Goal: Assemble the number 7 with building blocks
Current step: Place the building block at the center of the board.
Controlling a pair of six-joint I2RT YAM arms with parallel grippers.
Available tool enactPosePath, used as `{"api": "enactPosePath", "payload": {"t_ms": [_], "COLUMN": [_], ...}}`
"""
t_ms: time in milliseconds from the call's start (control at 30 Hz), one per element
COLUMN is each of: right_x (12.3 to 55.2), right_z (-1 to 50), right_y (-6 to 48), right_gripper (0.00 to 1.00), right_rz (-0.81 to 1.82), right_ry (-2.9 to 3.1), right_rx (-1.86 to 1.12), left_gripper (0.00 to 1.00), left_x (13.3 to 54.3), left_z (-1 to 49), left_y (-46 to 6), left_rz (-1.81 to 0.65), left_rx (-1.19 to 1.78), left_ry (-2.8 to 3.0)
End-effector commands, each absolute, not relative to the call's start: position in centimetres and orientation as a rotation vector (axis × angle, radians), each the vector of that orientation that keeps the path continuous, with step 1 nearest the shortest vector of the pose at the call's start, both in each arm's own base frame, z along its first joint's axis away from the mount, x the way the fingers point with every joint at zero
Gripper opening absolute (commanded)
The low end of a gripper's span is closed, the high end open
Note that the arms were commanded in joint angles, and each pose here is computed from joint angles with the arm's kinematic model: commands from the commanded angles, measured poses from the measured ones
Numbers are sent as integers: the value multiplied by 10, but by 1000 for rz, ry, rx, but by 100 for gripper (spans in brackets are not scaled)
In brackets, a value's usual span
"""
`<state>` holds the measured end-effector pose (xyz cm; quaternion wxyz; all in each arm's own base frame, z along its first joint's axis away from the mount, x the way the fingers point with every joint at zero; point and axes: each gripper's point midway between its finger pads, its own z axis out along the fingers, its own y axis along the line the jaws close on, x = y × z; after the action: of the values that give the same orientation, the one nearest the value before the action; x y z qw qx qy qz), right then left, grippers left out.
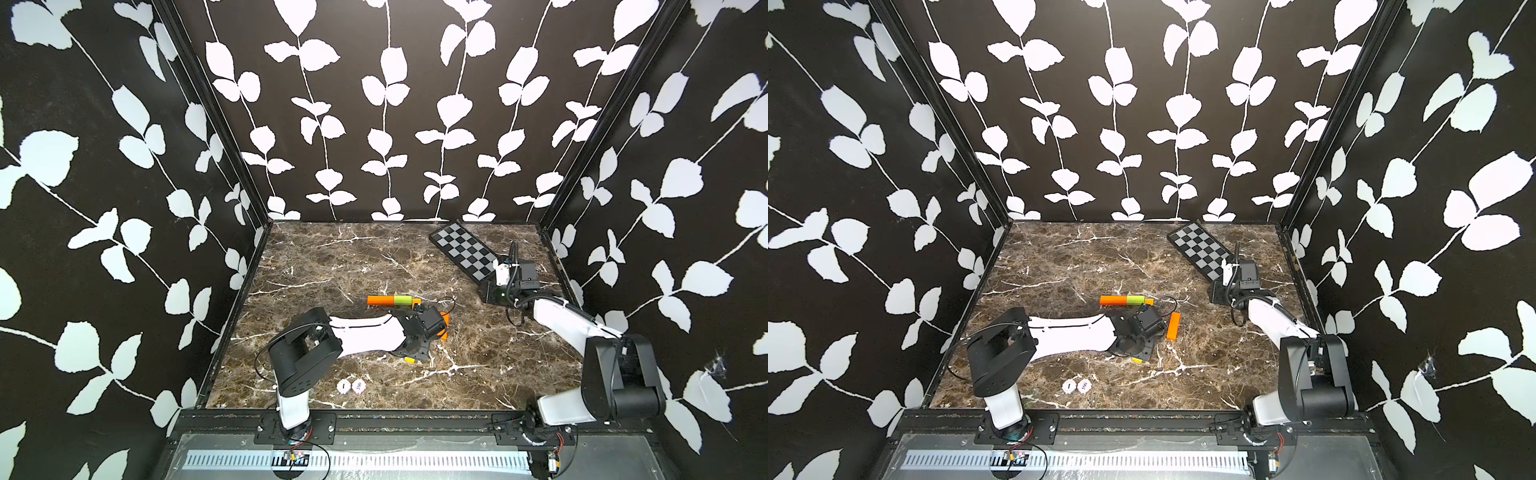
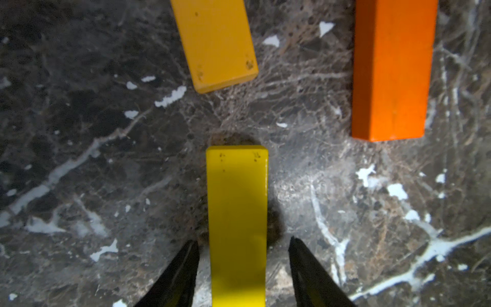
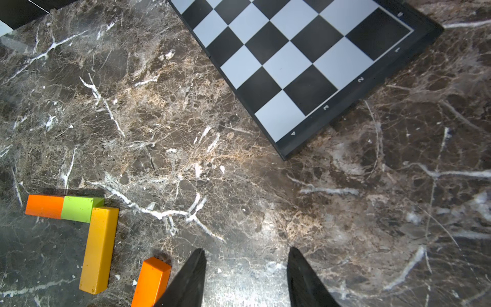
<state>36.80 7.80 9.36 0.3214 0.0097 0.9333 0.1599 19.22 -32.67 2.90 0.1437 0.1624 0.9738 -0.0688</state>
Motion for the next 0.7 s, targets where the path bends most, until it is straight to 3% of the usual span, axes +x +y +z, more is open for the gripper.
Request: {"api": "enactPosePath", "payload": {"t_ms": [0, 367, 533, 667], "right_x": [369, 353, 328, 315], "right_z": [108, 140, 129, 110], "right_y": [82, 143, 205, 223], "right_gripper": [50, 44, 42, 42], "right_rz": [431, 465, 475, 435], "right_ry": [2391, 2362, 2487, 2608], "right_rx": [-10, -214, -407, -447], "left_gripper": [59, 59, 59, 59], "left_x": [200, 272, 290, 281], "left_z": [56, 188, 189, 170], "left_y": [-329, -229, -187, -188], "left_rz": [-247, -162, -144, -215], "left_rx": [459, 232, 148, 181], "left_ry": [2745, 2402, 2422, 2482]}}
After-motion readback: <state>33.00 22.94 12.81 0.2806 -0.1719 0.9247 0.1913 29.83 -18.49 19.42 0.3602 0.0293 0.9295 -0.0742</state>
